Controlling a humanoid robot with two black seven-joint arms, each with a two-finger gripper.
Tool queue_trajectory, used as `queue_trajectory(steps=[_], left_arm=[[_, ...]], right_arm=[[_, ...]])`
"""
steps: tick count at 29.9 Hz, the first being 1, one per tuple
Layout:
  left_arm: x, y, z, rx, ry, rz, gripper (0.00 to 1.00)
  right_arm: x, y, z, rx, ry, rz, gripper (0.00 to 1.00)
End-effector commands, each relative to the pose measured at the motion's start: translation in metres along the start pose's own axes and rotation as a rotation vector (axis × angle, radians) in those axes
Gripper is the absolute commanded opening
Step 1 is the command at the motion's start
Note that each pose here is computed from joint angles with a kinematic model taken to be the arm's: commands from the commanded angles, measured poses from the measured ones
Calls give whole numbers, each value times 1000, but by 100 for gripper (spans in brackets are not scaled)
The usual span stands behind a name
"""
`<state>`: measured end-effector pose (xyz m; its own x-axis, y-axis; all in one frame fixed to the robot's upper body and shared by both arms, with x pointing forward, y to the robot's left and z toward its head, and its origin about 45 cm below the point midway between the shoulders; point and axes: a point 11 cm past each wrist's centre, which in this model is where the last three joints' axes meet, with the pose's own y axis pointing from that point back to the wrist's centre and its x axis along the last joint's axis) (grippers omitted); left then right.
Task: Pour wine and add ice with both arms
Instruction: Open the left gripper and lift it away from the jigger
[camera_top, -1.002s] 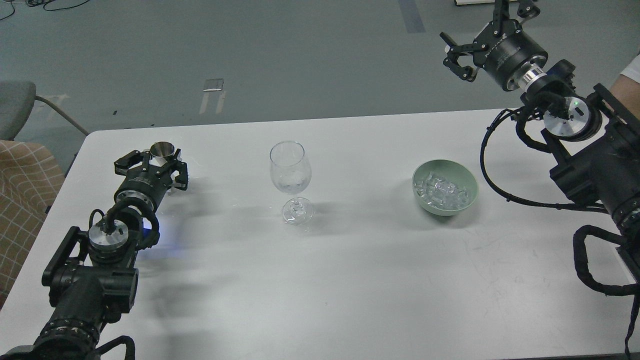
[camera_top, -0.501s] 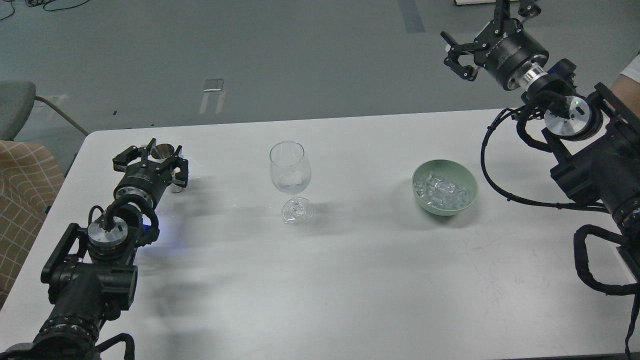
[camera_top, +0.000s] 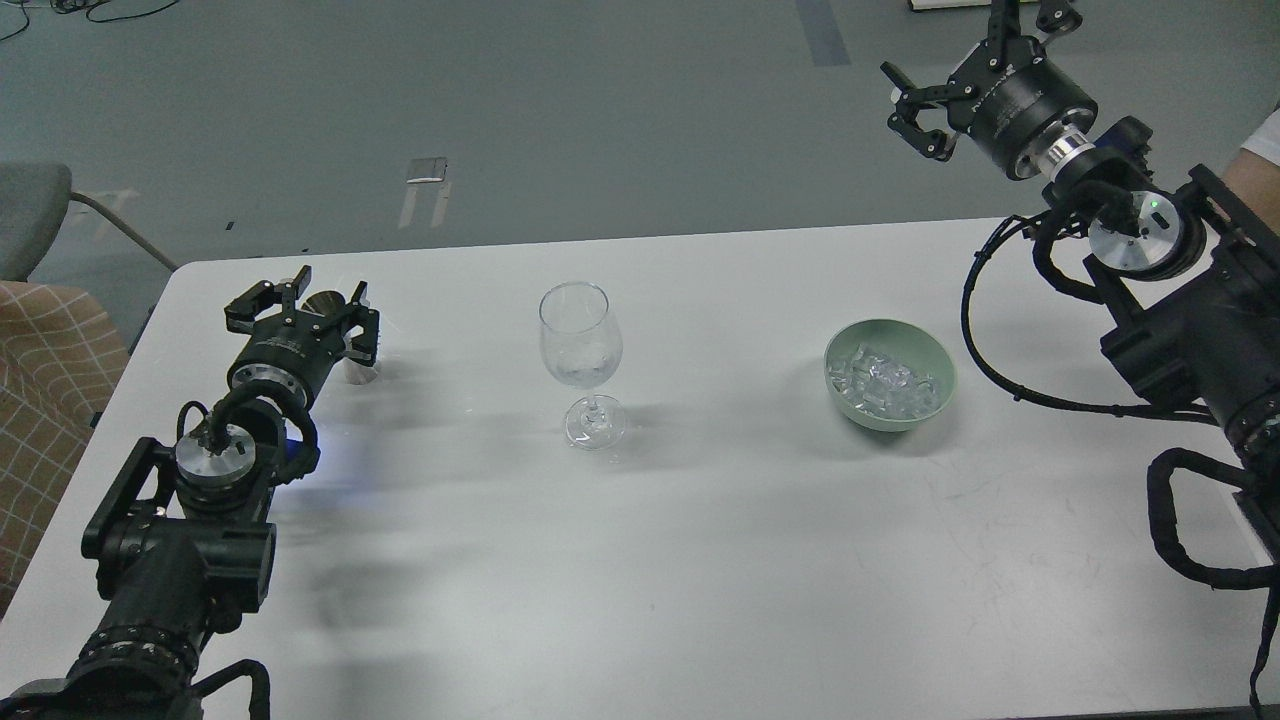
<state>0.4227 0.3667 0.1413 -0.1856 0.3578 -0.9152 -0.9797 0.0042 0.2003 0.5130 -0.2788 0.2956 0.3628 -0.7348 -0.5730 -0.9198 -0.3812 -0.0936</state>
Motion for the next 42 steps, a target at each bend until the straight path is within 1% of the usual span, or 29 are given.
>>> queue_trajectory(steps=[1, 10, 11, 12, 16, 17, 19, 21, 24, 25, 28, 33, 35, 38, 42], left_arm=[[-12, -2, 3, -6, -5, -29, 65], [-59, -4, 20, -23, -55, -146, 66], [-61, -5, 21, -25, -59, -147, 67], [-67, -6, 28, -44, -68, -145, 75], [-95, -15, 41, -52, -147, -158, 86], [-104, -17, 46, -48, -197, -170, 91], [-117, -17, 48, -40, -243, -194, 96], [-142, -16, 49, -24, -317, -227, 97], [-150, -19, 52, -30, -334, -210, 98], [-158, -19, 57, -43, -343, -227, 98], [-171, -22, 63, -74, -347, -258, 98], [-166, -26, 64, -69, -338, -238, 97], [-165, -25, 68, -77, -320, -237, 96], [-165, -25, 67, -72, -315, -237, 96], [-169, -21, 70, -87, -305, -329, 96]], right_arm=[[-1, -1, -1, 1, 2, -3, 100], [-1, -1, -1, 2, -1, -3, 100], [-1, -1, -2, 4, -2, -3, 100], [-2, -1, -3, 6, -2, -4, 100], [-9, -7, -13, 20, 11, -21, 100], [-11, -8, -14, 24, 13, -24, 100], [-12, -8, -14, 26, 12, -26, 100], [-11, -8, -15, 28, 13, -25, 100], [-13, -9, -16, 28, 20, -29, 100], [-14, -9, -18, 23, 37, -31, 100], [-23, -12, -13, -28, 168, -59, 100], [-34, -13, -14, -81, 381, -101, 100], [-32, -10, -18, -113, 488, -102, 100], [-35, -8, -19, -139, 568, -119, 100], [-60, -8, -12, -219, 771, -218, 100]])
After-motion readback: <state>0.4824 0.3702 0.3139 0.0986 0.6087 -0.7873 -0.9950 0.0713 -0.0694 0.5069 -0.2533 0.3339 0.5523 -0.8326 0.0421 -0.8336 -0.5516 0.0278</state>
